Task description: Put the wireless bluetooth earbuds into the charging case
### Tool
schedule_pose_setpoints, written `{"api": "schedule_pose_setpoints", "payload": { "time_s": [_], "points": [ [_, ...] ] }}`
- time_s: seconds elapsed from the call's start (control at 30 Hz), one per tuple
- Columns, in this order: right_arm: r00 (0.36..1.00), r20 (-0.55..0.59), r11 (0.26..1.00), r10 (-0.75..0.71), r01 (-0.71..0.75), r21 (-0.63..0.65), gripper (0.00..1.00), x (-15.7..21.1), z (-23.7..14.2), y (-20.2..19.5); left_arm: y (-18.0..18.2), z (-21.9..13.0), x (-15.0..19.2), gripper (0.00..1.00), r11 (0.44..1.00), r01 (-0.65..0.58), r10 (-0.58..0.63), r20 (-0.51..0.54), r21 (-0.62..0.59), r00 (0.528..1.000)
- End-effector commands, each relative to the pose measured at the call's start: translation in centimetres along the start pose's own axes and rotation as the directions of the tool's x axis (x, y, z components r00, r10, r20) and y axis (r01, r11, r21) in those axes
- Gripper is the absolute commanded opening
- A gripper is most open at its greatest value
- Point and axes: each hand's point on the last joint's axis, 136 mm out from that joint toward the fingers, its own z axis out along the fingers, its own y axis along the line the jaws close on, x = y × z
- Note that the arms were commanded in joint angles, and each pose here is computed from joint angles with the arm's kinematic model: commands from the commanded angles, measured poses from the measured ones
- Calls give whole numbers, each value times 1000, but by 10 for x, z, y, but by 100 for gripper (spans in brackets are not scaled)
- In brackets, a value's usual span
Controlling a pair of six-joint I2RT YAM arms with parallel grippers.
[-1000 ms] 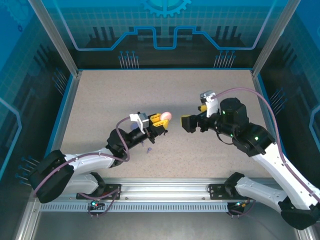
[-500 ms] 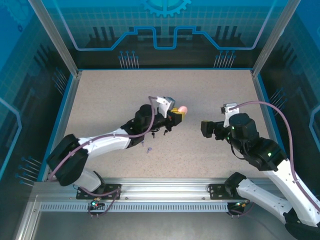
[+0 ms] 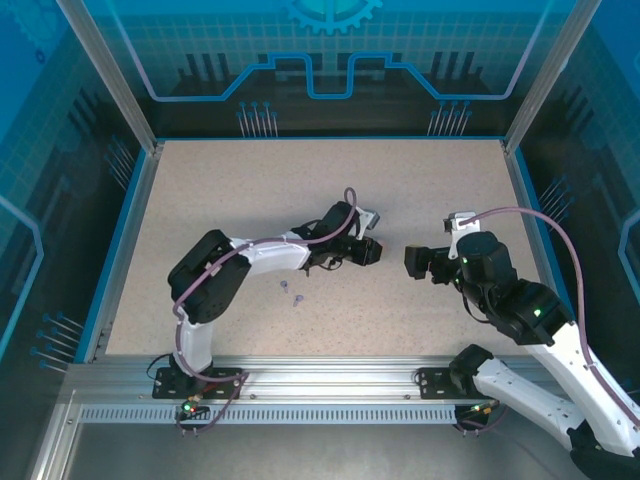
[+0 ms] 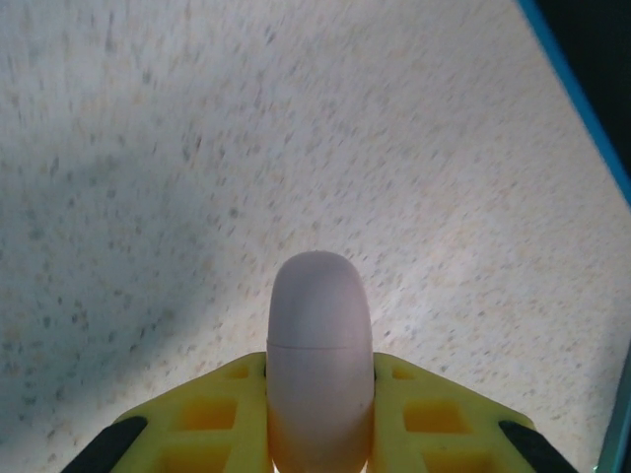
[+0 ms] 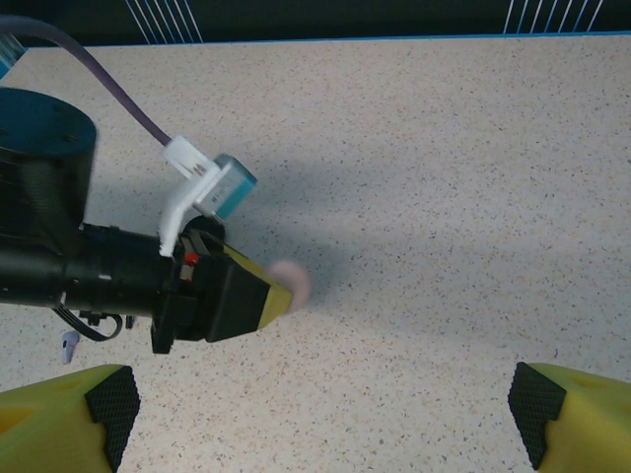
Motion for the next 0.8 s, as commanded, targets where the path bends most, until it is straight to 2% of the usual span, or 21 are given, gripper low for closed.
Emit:
{"api": "schedule_pose_setpoints", "payload": {
  "time_s": [0.0, 0.13, 0.27, 0.57, 0.77],
  "points": [
    [1000, 5, 1000, 23, -23, 17, 100, 2, 1, -5, 3, 12, 17, 0, 999, 51, -52, -103, -11, 993],
    [1000, 1, 1000, 26, -26, 15, 100, 4, 4, -4, 6, 20, 23, 1, 998, 62, -63, -130, -12, 989],
    [1000, -5, 1000, 19, -19, 10, 100, 4, 6, -3, 9, 23, 27, 11, 998, 62, -63, -151, -16, 986],
    [1000, -19, 1000, -3, 3, -4, 100, 2, 8, 2, 18, 23, 32, 24, 997, 32, -43, -177, -64, 983],
    [1000, -12, 1000, -7, 7, -9, 100, -3, 7, 3, 23, 20, 32, 37, 996, 13, -30, -183, -93, 983]
  ]
}}
